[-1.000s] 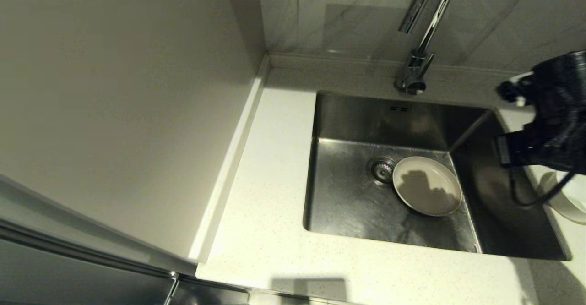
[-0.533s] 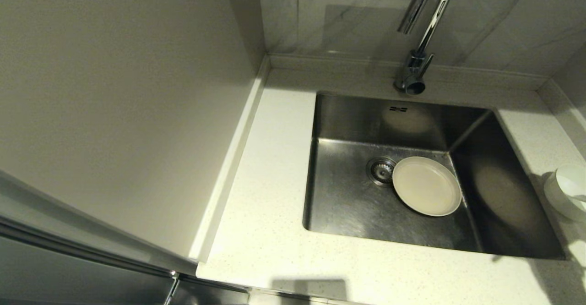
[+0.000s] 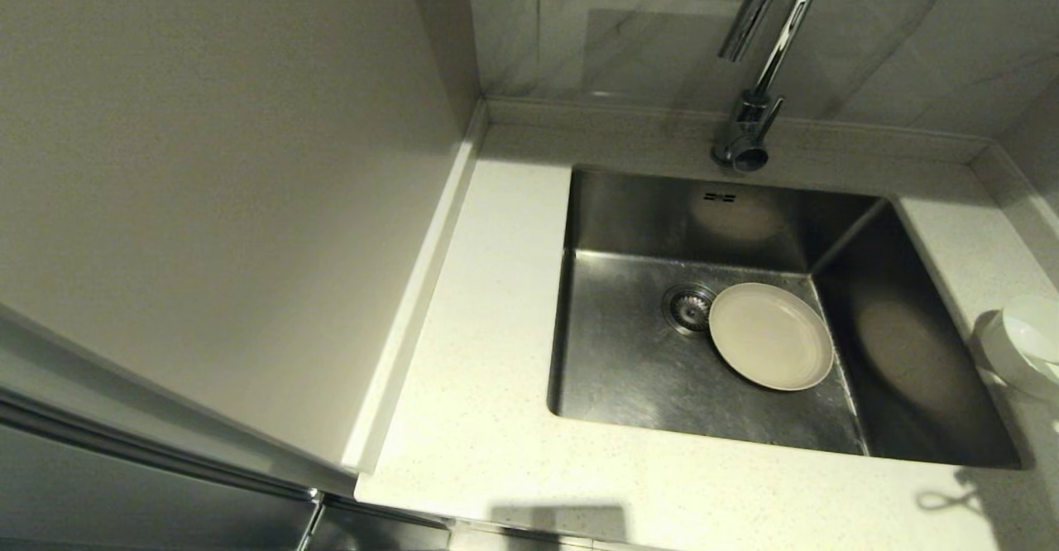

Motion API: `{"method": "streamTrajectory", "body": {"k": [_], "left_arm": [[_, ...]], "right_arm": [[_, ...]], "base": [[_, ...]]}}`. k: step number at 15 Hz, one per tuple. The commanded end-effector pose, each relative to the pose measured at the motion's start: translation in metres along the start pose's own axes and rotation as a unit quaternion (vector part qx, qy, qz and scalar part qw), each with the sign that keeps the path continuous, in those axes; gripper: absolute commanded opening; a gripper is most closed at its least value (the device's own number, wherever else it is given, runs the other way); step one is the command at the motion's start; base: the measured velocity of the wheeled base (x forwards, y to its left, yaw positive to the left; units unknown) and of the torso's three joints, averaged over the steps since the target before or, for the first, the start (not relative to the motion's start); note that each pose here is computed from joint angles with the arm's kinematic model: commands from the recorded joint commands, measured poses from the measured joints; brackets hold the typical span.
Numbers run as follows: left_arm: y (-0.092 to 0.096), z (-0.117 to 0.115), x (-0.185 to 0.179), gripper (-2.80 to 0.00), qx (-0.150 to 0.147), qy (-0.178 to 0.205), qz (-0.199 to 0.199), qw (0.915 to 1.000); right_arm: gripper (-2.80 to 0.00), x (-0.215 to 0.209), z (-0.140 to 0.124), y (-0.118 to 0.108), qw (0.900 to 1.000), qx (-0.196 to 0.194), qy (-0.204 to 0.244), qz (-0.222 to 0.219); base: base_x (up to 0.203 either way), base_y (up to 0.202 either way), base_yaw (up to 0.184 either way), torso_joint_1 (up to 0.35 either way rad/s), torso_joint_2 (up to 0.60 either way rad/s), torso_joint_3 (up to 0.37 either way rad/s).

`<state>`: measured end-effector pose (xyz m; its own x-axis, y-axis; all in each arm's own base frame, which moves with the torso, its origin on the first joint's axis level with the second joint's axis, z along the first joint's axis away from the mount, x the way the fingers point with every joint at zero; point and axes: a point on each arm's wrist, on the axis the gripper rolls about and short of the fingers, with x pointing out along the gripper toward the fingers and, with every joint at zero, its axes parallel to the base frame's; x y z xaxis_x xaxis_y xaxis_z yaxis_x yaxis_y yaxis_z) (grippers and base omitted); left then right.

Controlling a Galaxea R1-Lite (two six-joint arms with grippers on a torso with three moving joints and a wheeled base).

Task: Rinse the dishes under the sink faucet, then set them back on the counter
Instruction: Put a spoon into the sink

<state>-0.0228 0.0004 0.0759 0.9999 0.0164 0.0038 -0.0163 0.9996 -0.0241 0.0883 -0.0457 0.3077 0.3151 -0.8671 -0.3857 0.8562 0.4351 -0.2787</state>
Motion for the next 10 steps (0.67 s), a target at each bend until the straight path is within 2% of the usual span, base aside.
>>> {"method": "streamTrajectory", "body": {"k": [1, 3, 6, 9, 10], "left_arm": [[0.0, 0.0, -0.0002, -2.8, 0.0, -0.002, 0.0, 1.0], [0.0, 0.0, -0.0002, -2.8, 0.0, -0.002, 0.0, 1.0], [0.0, 0.0, -0.0003, -2.8, 0.0, -0.003, 0.0, 1.0], [0.0, 0.0, -0.0002, -2.8, 0.0, -0.002, 0.0, 1.0], [0.0, 0.0, -0.0002, -2.8, 0.0, -0.002, 0.0, 1.0]], "right_arm": [[-2.8, -0.0007, 0.0043, -0.0015, 1.0, 0.008, -0.001, -0.013], [-2.8, -0.0021, 0.008, -0.0027, 0.999, 0.038, -0.006, -0.013], [-2.8, -0.0023, 0.0063, -0.0034, 0.999, 0.04, -0.004, -0.015], [-2.8, -0.0029, 0.0055, -0.0071, 0.999, -0.021, 0.011, -0.032], [-2.8, -0.0022, 0.0095, -0.0068, 0.999, -0.025, 0.01, -0.034]], "base": [[0.0, 0.0, 0.0, 0.0, 0.0, 0.0], [0.0, 0.0, 0.0, 0.0, 0.0, 0.0], [0.0, 0.0, 0.0, 0.0, 0.0, 0.0], [0.0, 0.0, 0.0, 0.0, 0.0, 0.0], [0.0, 0.0, 0.0, 0.0, 0.0, 0.0]]}}
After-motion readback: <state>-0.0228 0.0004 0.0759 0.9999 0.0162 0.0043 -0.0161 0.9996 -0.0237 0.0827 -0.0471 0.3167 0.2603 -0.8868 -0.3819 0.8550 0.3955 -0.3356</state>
